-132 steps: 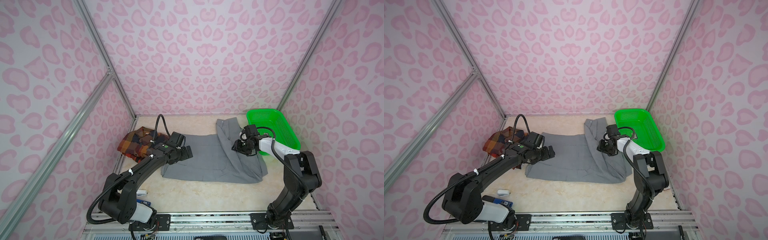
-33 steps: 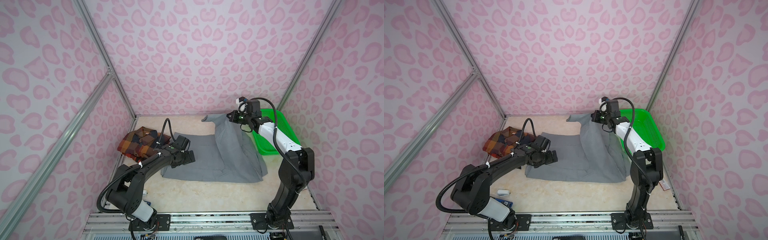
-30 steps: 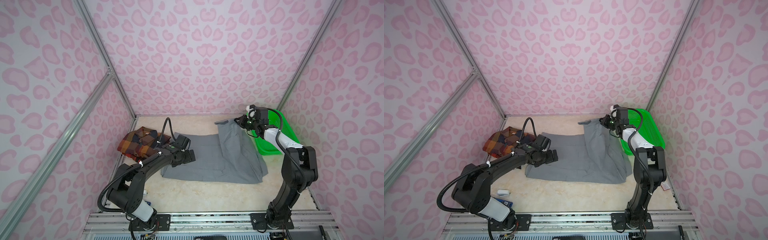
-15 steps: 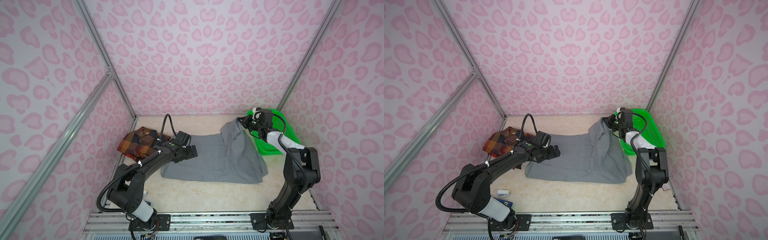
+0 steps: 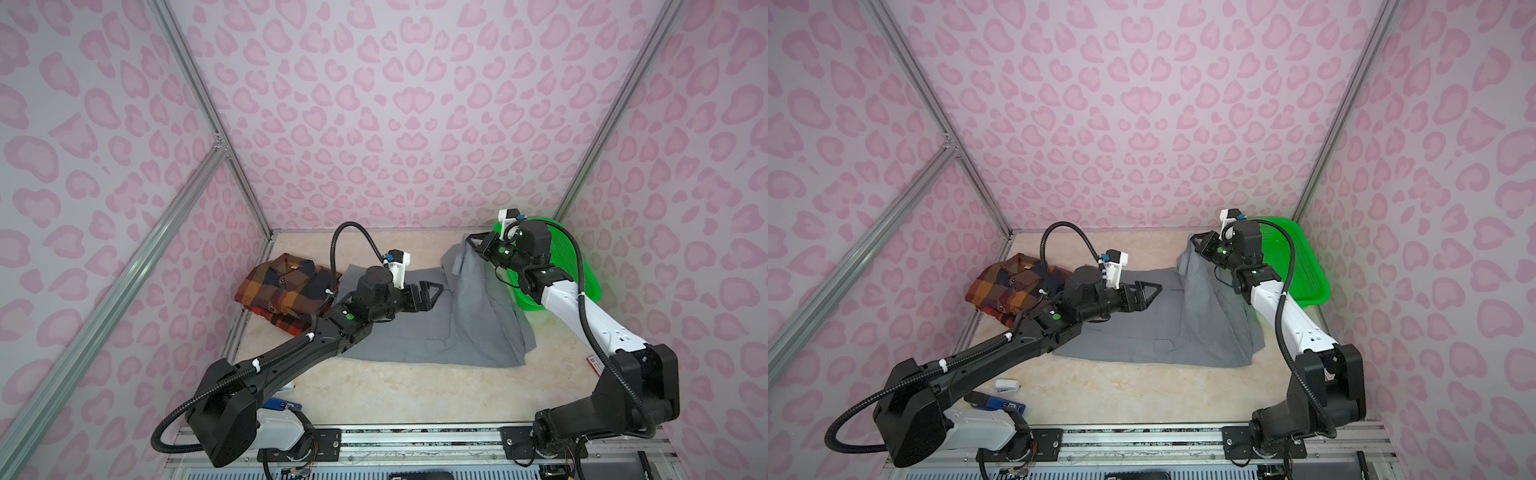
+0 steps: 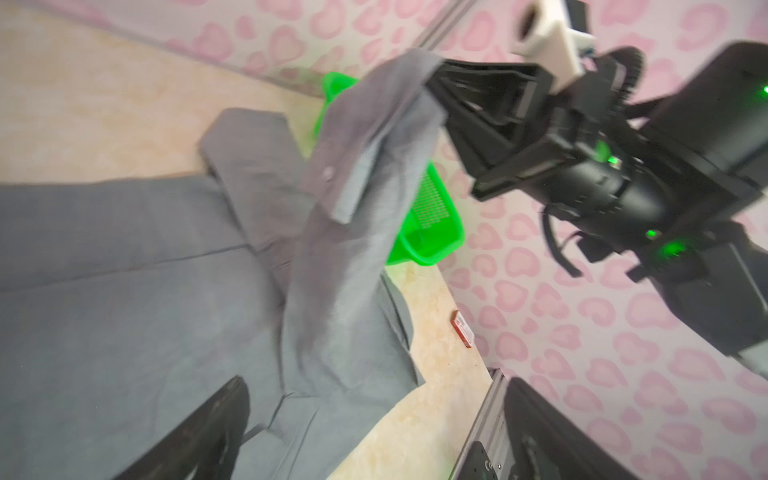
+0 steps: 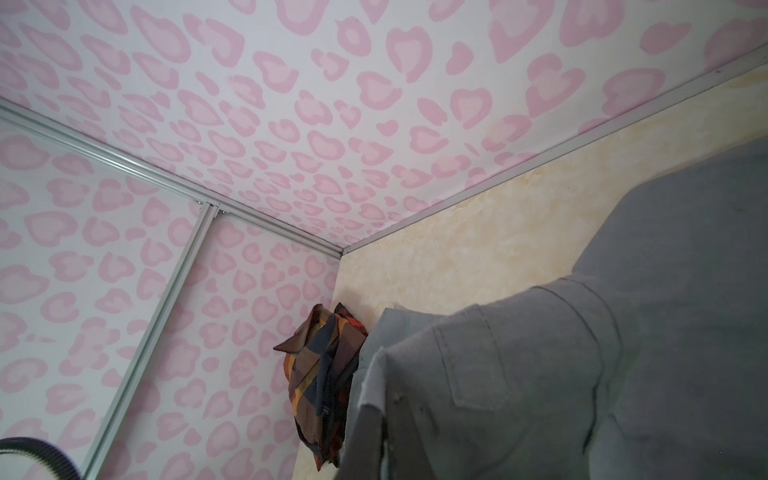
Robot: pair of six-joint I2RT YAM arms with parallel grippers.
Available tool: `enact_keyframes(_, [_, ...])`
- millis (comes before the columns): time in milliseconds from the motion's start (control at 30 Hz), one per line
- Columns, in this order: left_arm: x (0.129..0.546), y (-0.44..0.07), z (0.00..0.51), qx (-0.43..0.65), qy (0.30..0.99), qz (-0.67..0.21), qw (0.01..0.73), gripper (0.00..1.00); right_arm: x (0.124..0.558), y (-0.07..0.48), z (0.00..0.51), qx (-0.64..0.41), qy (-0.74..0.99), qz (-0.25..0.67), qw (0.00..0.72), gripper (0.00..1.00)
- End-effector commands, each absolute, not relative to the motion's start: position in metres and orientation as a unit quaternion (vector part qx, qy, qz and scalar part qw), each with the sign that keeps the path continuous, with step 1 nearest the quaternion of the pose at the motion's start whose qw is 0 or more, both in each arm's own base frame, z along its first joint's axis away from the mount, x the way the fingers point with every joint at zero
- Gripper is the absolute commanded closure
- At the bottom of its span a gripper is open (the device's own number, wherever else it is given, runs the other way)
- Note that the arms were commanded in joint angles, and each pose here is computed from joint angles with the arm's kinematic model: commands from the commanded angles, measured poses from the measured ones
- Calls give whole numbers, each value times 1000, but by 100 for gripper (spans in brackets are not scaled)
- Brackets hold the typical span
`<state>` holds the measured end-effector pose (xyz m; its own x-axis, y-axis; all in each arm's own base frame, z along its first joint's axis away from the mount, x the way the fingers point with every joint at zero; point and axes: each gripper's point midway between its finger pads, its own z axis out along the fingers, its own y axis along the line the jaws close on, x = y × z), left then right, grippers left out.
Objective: Fold and stack the long sleeve shirts
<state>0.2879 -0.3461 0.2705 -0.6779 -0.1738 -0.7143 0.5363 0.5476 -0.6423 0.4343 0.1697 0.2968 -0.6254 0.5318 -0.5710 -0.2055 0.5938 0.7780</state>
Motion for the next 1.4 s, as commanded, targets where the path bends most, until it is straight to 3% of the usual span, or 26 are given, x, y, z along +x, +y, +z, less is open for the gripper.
enact_keyframes(0, [292, -365, 306, 184, 745, -424, 482, 3, 427, 172, 291, 80, 803, 406, 429, 100])
enact_keyframes(267, [336, -371, 251, 189, 797, -291, 494, 0, 413, 181, 299, 64, 798, 420, 428, 100])
enact_keyframes(533, [366, -375, 230, 182, 812, -232, 503, 15, 401, 185, 303, 48, 800, 417, 428, 100])
enact_keyframes(733, [374, -380, 230, 188, 810, -222, 508, 32, 397, 190, 299, 39, 803, 420, 422, 100])
enact_keyframes(1000, [378, -382, 220, 210, 817, -205, 496, 84, 393, 187, 305, 32, 803, 411, 430, 100])
enact_keyframes(1033, [379, -381, 220, 212, 818, -200, 496, 94, 393, 186, 305, 32, 804, 408, 431, 100])
enact_keyframes(1367, [391, -369, 247, 221, 804, -191, 518, 96, 389, 184, 309, 29, 804, 403, 436, 100])
